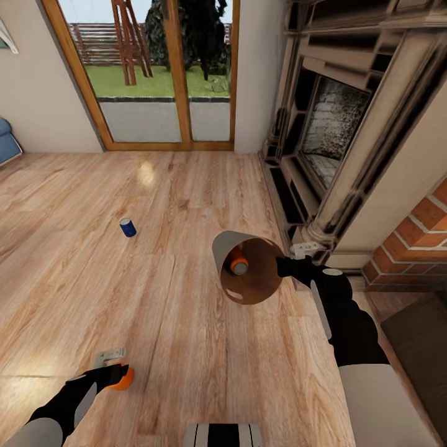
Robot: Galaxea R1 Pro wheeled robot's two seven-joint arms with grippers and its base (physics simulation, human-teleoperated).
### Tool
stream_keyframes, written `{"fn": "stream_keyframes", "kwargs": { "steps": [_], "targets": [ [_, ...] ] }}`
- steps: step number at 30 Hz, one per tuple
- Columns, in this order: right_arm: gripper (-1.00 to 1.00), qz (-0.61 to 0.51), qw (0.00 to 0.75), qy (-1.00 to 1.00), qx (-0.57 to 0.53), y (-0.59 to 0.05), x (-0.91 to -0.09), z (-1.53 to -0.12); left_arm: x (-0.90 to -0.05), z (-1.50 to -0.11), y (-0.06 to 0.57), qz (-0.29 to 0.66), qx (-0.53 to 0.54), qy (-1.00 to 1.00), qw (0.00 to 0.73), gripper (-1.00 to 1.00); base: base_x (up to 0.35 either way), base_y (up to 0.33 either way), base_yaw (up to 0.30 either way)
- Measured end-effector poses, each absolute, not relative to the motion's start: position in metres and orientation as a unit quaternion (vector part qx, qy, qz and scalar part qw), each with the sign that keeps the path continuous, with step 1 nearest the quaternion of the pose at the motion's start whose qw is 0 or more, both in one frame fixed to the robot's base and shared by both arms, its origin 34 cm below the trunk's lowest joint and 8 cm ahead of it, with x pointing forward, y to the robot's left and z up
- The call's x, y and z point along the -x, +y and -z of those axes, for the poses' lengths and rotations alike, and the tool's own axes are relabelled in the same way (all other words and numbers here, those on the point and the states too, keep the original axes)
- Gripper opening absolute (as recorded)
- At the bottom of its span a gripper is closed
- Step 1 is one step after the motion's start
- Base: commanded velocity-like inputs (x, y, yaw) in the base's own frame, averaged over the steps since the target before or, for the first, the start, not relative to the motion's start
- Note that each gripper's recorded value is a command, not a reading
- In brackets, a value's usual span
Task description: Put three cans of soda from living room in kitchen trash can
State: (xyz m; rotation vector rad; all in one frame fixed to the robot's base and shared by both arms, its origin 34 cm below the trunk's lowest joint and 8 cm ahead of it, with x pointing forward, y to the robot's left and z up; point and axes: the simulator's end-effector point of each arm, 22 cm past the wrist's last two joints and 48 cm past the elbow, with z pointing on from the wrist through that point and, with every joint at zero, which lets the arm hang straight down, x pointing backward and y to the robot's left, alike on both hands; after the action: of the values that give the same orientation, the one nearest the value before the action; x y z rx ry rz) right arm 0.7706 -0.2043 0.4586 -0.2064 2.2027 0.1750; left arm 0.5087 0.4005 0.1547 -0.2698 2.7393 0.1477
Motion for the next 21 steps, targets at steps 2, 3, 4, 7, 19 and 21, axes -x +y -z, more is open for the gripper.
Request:
{"fn": "stream_keyframes", "kwargs": {
  "steps": [2, 3, 4, 7, 19, 21],
  "targets": [
    [-1.00, -0.072, 0.443, 0.890, 0.082, -0.204, -0.770, -0.455, -0.507, -0.153, 0.401, -0.053, 0.096, 0.976, 0.189, 1.00, 0.000, 0.000, 0.000],
    [-1.00, -0.071, 0.440, 0.891, 0.083, -0.204, -0.770, -0.452, -0.506, -0.151, 0.401, -0.053, 0.096, 0.976, 0.187, 1.00, 0.000, 0.000, 0.000],
    [-1.00, -0.069, 0.439, 0.892, 0.083, -0.205, -0.770, -0.449, -0.504, -0.149, 0.401, -0.053, 0.096, 0.977, 0.185, 1.00, 0.000, 0.000, 0.000],
    [-1.00, -0.070, 0.433, 0.895, 0.083, -0.205, -0.769, -0.440, -0.500, -0.144, 0.401, -0.054, 0.095, 0.978, 0.179, 1.00, 0.000, 0.000, 0.000],
    [-1.00, -0.074, 0.418, 0.901, 0.093, -0.195, -0.765, -0.417, -0.490, -0.131, 0.400, -0.055, 0.095, 0.980, 0.166, 1.00, 0.001, 0.000, 0.000],
    [-1.00, -0.073, 0.415, 0.902, 0.094, -0.194, -0.762, -0.414, -0.490, -0.131, 0.401, -0.055, 0.095, 0.980, 0.165, 1.00, 0.089, 0.000, 0.000]
  ]
}}
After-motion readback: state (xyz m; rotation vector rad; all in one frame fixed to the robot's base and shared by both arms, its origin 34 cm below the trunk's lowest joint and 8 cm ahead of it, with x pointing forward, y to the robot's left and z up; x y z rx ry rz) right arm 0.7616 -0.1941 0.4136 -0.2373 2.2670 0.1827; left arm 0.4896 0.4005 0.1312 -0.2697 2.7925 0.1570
